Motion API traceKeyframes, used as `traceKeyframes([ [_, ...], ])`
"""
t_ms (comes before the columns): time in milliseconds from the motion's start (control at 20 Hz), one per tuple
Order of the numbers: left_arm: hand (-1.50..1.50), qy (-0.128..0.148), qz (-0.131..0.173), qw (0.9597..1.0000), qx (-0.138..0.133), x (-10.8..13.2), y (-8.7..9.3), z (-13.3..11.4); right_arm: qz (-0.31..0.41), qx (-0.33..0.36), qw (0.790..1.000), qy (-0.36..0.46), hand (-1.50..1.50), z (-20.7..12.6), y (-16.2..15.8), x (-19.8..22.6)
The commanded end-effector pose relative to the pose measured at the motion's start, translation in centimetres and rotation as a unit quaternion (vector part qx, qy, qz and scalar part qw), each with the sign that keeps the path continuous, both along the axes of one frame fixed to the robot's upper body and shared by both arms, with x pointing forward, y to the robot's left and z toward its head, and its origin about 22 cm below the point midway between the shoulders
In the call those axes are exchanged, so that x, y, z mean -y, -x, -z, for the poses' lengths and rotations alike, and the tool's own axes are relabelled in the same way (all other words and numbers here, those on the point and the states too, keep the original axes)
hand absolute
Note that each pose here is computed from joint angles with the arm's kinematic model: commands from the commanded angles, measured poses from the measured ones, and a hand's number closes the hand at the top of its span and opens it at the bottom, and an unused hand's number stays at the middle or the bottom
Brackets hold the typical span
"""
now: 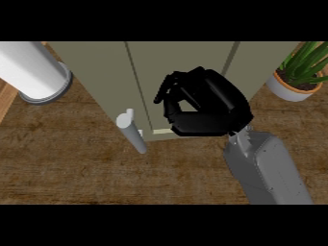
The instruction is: Pick up the bottled water, place it into the cabinet and close the cabinet
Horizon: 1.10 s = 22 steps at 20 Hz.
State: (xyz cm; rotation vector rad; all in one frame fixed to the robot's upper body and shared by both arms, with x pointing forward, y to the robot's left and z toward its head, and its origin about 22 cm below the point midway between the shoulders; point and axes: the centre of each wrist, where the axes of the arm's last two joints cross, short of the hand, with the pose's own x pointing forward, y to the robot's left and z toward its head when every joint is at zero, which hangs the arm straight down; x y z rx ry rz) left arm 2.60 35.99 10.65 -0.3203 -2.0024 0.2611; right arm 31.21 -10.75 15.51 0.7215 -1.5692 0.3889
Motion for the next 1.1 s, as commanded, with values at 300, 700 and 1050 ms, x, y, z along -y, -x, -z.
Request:
traceKeyframes([
  [300,-1.5,-0.008,-0.007,0.9999,0.002,-1.8,1.8,-1.3,-0.036,0.008,0.999,0.009,1.5,-0.8,-6.2,-0.5],
  [700,-1.5,0.001,0.015,0.9999,0.0,-1.2,1.4,-1.4,-0.051,-0.001,0.999,0.002,1.5,-1.4,-7.2,-3.1],
  [1050,-1.5,0.002,0.013,0.9999,-0.001,-1.5,0.1,-1.3,-0.085,-0.005,0.996,-0.007,1.5,-2.8,-7.4,-3.8],
])
